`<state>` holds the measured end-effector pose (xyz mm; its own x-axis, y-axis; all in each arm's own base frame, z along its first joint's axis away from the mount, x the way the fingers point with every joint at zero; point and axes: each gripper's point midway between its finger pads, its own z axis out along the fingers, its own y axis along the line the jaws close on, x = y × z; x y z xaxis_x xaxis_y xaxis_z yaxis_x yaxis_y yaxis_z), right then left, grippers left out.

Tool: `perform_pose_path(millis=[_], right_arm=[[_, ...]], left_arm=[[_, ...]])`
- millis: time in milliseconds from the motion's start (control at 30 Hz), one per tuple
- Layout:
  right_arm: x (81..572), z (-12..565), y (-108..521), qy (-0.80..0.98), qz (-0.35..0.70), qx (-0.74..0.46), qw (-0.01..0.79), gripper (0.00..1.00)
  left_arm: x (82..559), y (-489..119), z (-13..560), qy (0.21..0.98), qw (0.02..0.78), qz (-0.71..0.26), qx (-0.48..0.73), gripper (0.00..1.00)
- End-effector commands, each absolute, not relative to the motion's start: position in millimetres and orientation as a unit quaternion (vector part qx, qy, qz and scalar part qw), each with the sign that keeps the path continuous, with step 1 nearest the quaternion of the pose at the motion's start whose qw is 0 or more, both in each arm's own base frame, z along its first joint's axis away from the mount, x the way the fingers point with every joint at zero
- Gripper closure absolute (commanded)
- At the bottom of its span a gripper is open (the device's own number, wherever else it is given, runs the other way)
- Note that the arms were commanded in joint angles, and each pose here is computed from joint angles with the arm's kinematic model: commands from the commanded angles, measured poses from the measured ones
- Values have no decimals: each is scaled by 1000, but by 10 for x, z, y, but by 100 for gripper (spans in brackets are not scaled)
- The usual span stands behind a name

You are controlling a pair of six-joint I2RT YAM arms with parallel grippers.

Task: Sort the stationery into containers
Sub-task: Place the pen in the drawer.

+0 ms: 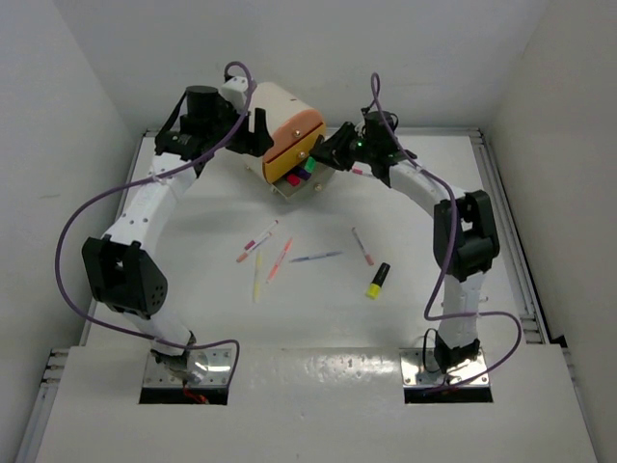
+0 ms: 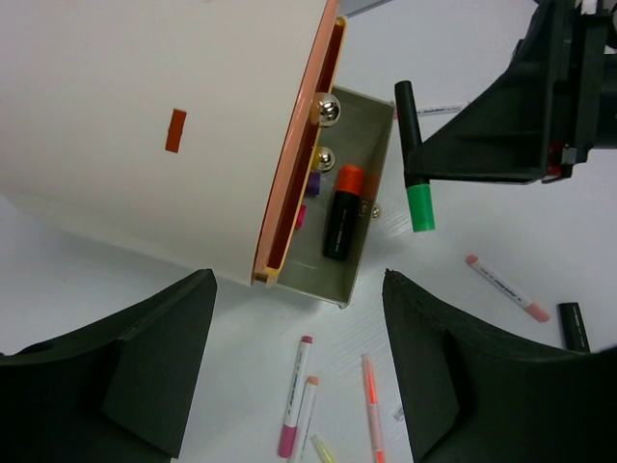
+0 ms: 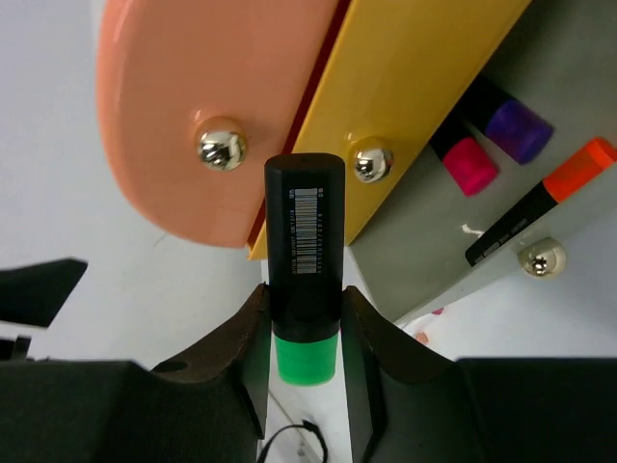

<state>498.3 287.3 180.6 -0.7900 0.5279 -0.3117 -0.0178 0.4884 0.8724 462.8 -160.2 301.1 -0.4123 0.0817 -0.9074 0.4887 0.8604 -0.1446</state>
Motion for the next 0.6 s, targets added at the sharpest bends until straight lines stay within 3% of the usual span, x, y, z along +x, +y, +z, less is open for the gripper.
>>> perform_pose_path(millis=[0,300,433,467,567], right_arm=[[5152,1959,2919,795,490,184,305,97],[5273,1717,2929,805,472,197,301,91],[5356,1719,2945,802,472,196,308,81],[5368,1712,2948,802,472,197,309,65],[5358,1690,2956,803,472,196,306,56]], left_arm=[[4530,-1540,3307,796,545,-198,175,24],[4514,-1548,3305,795,544,-204,173,24],[4507,-1548,3334,793,546,-206,173,24],[4496,-1554,3327,793,546,-206,176,23],[4471,-1571,3322,791,545,-209,182,23]])
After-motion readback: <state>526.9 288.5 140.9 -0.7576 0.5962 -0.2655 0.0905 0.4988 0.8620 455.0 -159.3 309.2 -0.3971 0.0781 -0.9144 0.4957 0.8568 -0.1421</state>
